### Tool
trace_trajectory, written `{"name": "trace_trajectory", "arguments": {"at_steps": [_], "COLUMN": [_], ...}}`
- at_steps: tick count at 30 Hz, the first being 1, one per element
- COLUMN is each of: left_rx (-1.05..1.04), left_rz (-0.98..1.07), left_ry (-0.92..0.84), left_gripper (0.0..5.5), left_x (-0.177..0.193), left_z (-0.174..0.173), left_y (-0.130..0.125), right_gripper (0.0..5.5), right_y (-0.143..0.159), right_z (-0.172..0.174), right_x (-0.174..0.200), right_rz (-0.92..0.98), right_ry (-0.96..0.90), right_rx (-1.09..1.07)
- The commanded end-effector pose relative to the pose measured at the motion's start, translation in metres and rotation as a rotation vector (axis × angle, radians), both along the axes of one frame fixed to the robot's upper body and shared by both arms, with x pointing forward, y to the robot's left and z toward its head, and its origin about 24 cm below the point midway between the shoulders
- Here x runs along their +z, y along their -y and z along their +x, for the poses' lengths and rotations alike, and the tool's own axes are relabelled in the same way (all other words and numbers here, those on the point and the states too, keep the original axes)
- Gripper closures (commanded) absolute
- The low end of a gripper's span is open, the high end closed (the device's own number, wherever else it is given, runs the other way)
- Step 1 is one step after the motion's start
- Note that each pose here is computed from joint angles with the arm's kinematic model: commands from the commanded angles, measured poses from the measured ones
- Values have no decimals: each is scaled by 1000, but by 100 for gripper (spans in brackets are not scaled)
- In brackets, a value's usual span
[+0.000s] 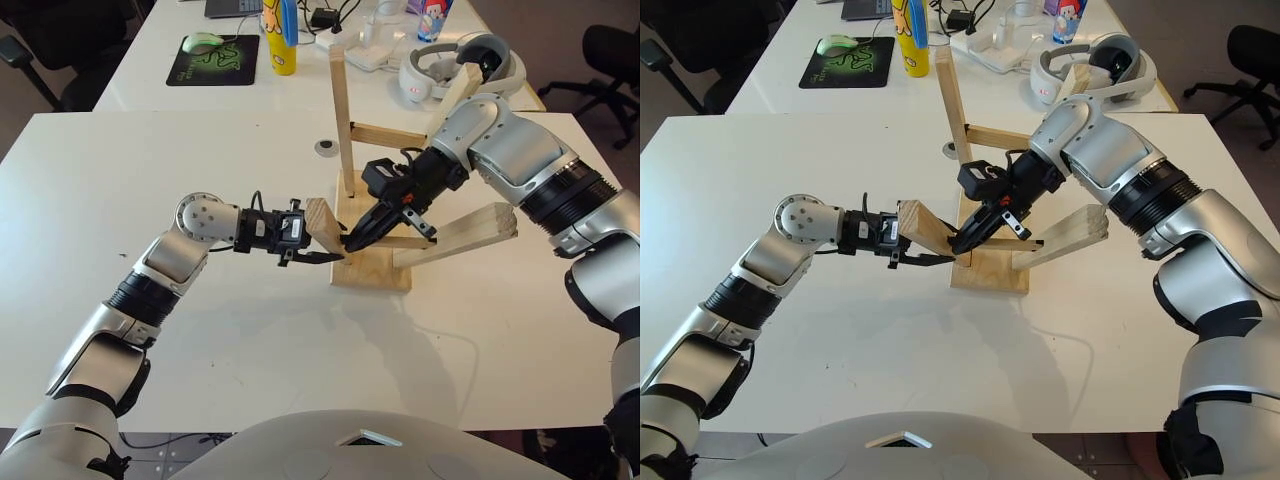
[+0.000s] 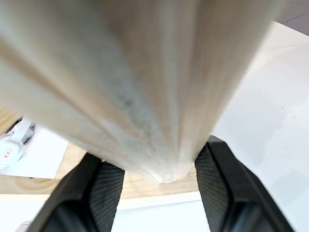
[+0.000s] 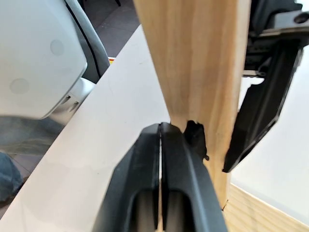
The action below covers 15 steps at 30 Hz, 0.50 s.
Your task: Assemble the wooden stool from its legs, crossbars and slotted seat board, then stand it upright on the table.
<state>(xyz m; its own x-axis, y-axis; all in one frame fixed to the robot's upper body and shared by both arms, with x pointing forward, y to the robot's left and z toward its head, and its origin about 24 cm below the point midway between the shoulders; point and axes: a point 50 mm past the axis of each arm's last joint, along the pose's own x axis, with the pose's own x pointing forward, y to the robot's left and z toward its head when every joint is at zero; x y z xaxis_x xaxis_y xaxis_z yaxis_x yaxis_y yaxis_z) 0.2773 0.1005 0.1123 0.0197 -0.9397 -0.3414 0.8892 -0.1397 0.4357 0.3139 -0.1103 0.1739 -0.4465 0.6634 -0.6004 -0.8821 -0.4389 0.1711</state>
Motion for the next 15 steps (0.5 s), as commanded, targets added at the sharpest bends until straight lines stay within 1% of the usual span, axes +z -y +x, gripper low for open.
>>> {"name": "trace_trajectory", "arguments": {"at_steps": [1, 2, 3, 5, 7, 9, 11, 12, 13, 15], "left_rx": [-140, -141, -144, -148, -140, -129, -117, -113, -110, -109], "left_rz": [262, 263, 266, 273, 282, 289, 296, 300, 302, 302], "left_ry": [19, 20, 20, 15, 3, -13, -31, -40, -51, -74], "left_gripper": [344, 344, 344, 344, 344, 344, 344, 344, 344, 344], "left_x": [-25, -25, -25, -26, -30, -33, -38, -40, -42, -45], "left_z": [-12, -12, -12, -12, -13, -14, -16, -17, -18, -21], "left_y": [7, 7, 7, 6, 2, -2, -8, -10, -12, -15], "right_gripper": [550, 550, 550, 550, 550, 550, 550, 550, 550, 550], "right_y": [18, 16, 12, 0, -12, -16, -7, 0, 7, 21], "right_z": [-11, -10, -6, 2, 14, 26, 39, 44, 48, 53], "right_x": [-67, -64, -57, -30, 12, 57, 96, 108, 114, 112], "right_rz": [-255, -235, -175, -10, 218, 478, 745, 846, 909, 974], "right_ry": [-165, -166, -178, -213, -272, -329, -380, -386, -372, -302], "right_rx": [-68, -76, -97, -147, -211, -294, -426, -493, -557, -704]}}
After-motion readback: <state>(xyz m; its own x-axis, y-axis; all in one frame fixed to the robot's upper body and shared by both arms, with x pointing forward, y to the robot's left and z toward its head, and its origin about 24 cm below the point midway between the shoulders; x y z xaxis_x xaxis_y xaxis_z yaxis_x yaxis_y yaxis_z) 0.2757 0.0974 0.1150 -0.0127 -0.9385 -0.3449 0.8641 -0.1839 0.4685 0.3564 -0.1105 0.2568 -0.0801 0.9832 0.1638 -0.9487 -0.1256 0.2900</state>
